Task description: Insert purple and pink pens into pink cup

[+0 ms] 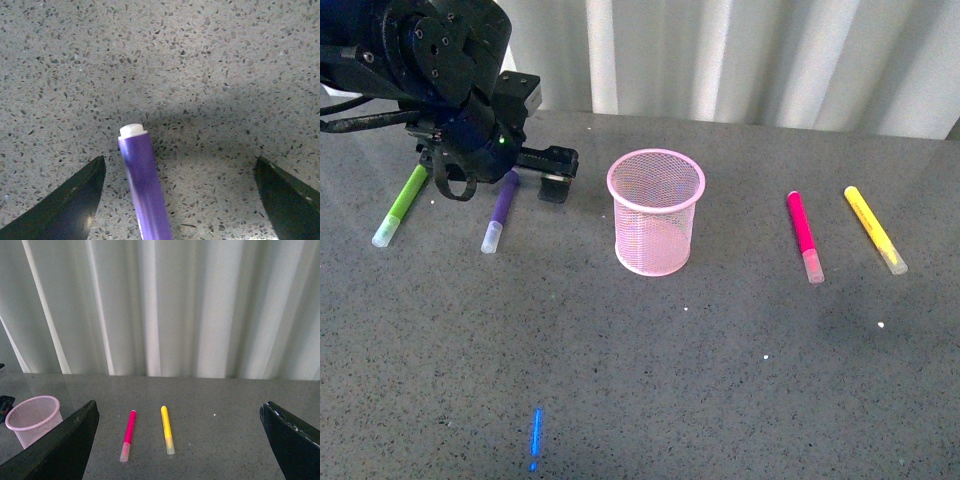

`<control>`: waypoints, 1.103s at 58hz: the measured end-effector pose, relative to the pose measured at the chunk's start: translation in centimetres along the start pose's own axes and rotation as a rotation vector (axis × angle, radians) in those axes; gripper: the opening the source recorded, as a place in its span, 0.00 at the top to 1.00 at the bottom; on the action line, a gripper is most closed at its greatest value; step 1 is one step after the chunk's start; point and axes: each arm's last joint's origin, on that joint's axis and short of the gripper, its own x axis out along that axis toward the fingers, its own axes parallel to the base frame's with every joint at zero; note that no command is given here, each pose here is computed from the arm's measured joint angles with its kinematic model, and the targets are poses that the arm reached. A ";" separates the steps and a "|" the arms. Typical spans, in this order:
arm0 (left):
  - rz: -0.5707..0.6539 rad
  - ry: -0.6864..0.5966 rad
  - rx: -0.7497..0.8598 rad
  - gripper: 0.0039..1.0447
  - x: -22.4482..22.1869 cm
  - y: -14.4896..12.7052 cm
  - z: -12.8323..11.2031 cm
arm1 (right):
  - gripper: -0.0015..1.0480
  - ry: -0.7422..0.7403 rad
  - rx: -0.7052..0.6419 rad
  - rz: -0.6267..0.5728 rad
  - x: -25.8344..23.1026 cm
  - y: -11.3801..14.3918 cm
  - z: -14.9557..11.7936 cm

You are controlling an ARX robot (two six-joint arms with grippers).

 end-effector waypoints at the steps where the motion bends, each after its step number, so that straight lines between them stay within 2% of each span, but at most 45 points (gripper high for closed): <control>1: 0.000 0.000 0.000 0.16 0.0 0.0 0.0 | 0.07 0.000 0.000 0.000 0.0 0.0 0.0; 9: 0.021 0.043 -0.019 0.35 -0.1 -0.3 0.2 | 0.07 0.000 0.000 0.000 0.0 0.0 0.0; 13: 0.053 0.062 -0.038 0.50 -0.1 -0.2 0.0 | 0.07 0.000 0.000 -0.001 0.0 0.0 0.0; 28: 0.092 0.056 -0.066 0.88 -0.6 0.1 -0.5 | 0.07 0.000 0.000 0.000 0.0 0.0 0.0; 40: 0.079 0.029 -0.108 0.88 -1.7 0.0 -1.1 | 0.07 0.000 0.000 0.000 0.0 0.0 0.0; 47: 0.077 -0.046 -0.122 0.88 -3.1 0.1 -0.9 | 0.07 0.000 0.000 0.000 0.0 0.0 0.0; 54: 0.107 -0.276 -0.216 0.88 -6.7 0.0 0.2 | 0.07 0.000 0.000 -0.001 0.0 0.0 0.0; 64: 0.044 -0.666 -0.387 0.88 -14.2 -1.5 1.6 | 0.07 0.000 0.000 0.000 0.0 0.0 0.0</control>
